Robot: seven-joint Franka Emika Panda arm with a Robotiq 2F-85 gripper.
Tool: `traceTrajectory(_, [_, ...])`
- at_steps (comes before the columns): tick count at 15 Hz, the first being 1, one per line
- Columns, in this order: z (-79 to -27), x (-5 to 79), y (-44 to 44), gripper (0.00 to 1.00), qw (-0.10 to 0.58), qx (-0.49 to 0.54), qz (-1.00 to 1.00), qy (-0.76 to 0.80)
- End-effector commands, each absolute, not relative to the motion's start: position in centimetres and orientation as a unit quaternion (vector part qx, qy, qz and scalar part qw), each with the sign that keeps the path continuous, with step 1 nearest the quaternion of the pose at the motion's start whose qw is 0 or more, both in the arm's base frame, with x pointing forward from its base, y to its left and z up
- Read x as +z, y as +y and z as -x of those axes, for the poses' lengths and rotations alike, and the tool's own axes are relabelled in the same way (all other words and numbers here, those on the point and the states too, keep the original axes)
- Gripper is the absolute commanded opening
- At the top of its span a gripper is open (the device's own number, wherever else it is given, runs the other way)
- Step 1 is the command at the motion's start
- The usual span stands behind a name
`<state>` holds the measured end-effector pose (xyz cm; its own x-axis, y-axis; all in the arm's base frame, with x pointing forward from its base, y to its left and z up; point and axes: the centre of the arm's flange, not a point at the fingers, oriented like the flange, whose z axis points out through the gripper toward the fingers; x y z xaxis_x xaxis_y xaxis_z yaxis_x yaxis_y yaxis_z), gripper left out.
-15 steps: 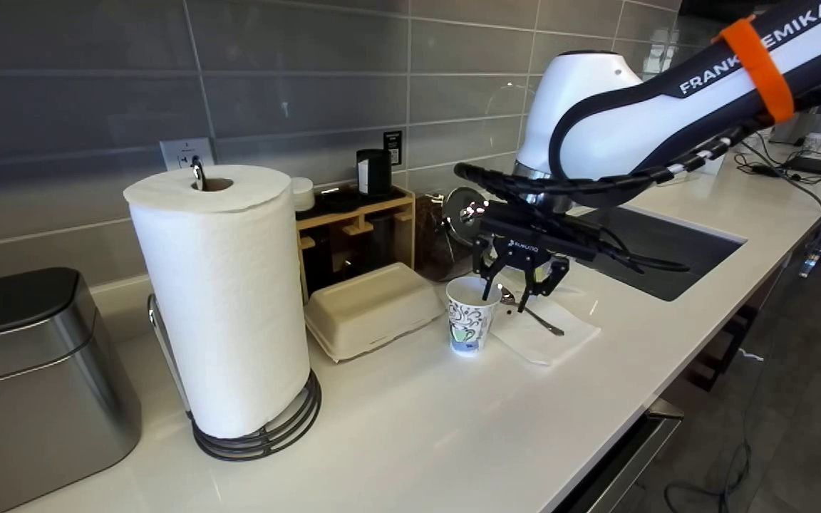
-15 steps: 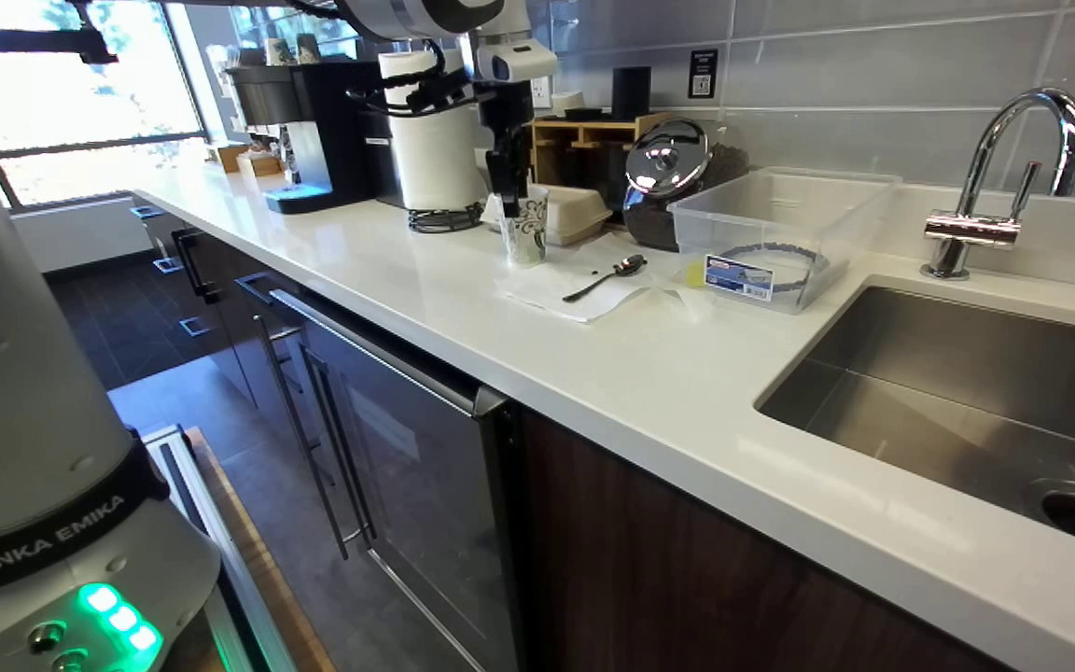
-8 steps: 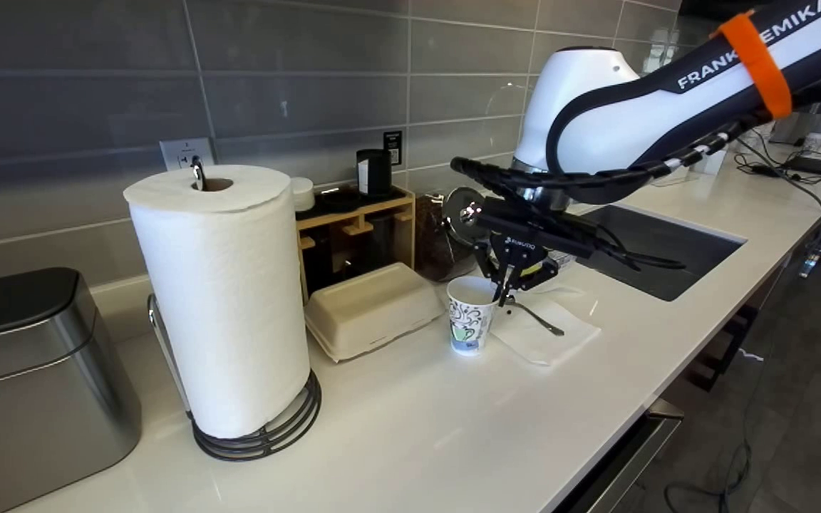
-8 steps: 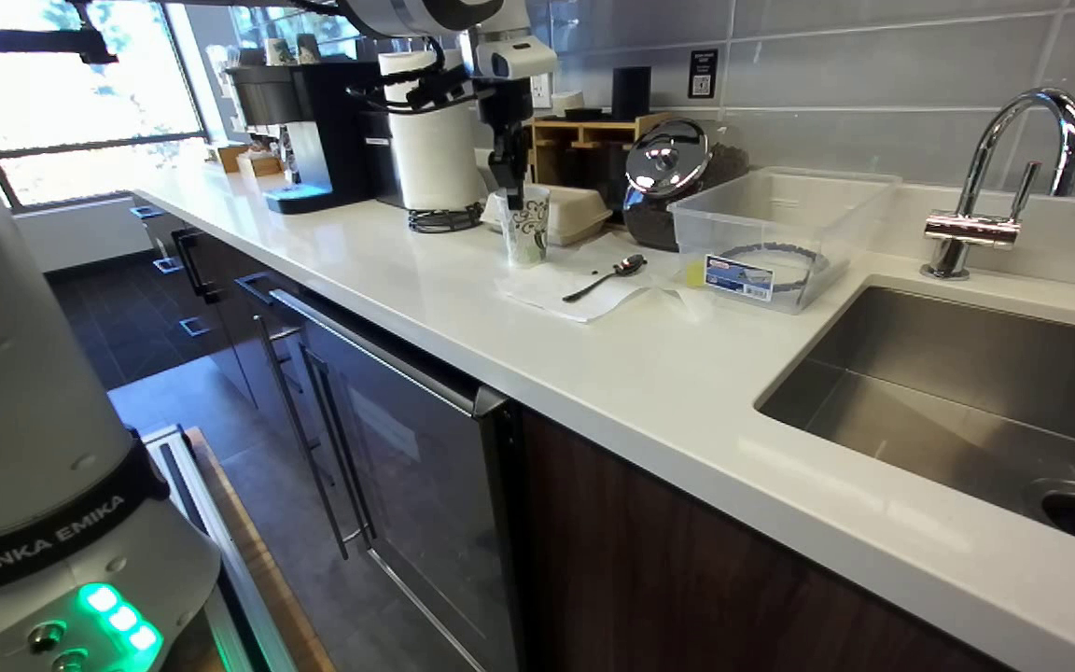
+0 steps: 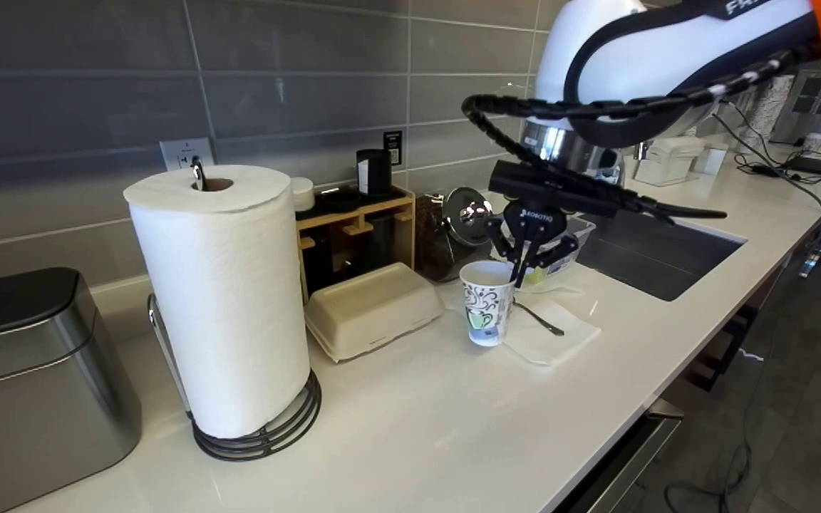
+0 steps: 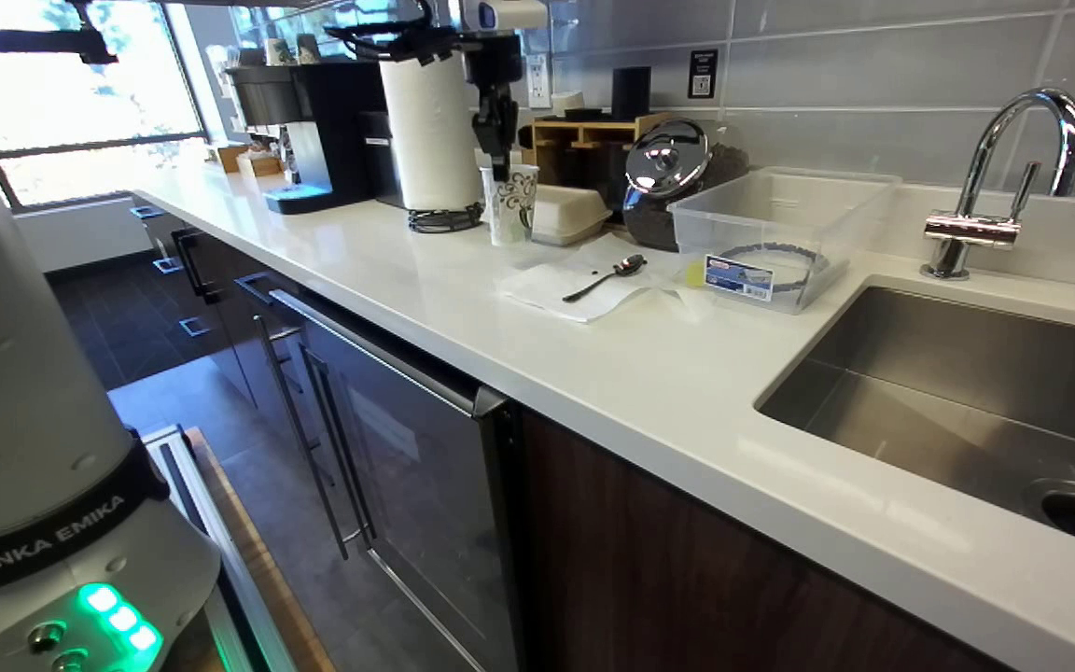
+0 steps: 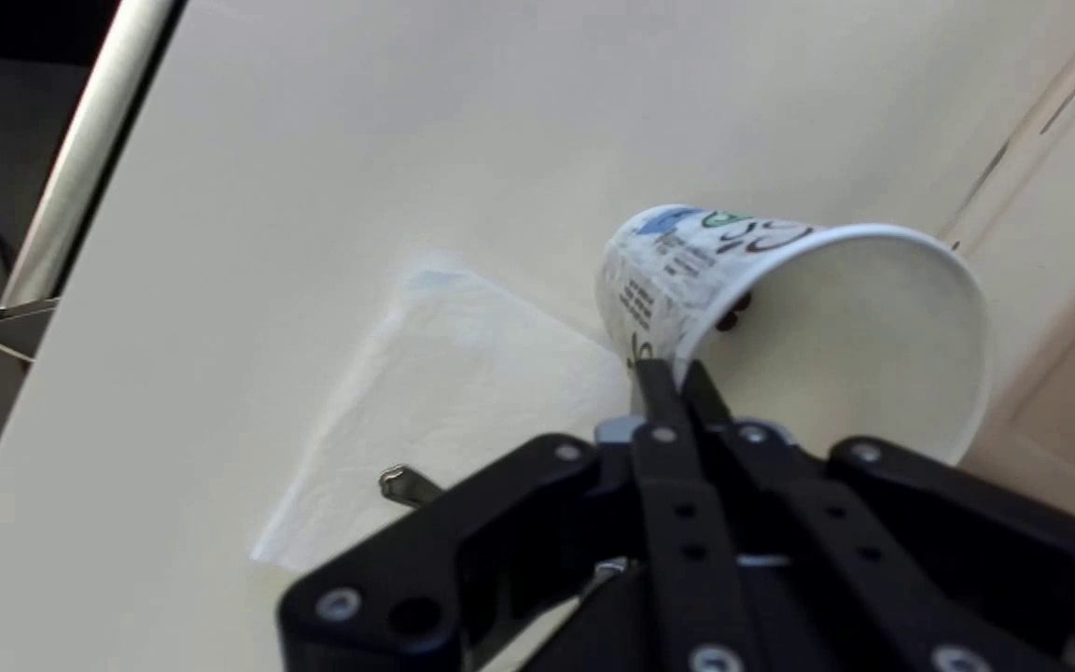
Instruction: Put the coffee cup in the sink.
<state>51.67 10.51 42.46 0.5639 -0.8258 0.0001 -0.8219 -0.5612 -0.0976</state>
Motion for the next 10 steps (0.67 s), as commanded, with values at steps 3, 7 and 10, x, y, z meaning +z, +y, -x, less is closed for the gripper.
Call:
traceTrajectory(3, [-47.6, 48.4, 9.8, 0.01, -0.032, -0.088, 0.826, 0.555])
traceTrajectory(7, [-48.4, 48.8, 9.6, 0.04, -0.015, -0.088, 0.834, 0.544])
traceTrajectory(10, [-48.3, 48.6, 9.5, 0.01, -0.018, -0.088, 0.832, 0.547])
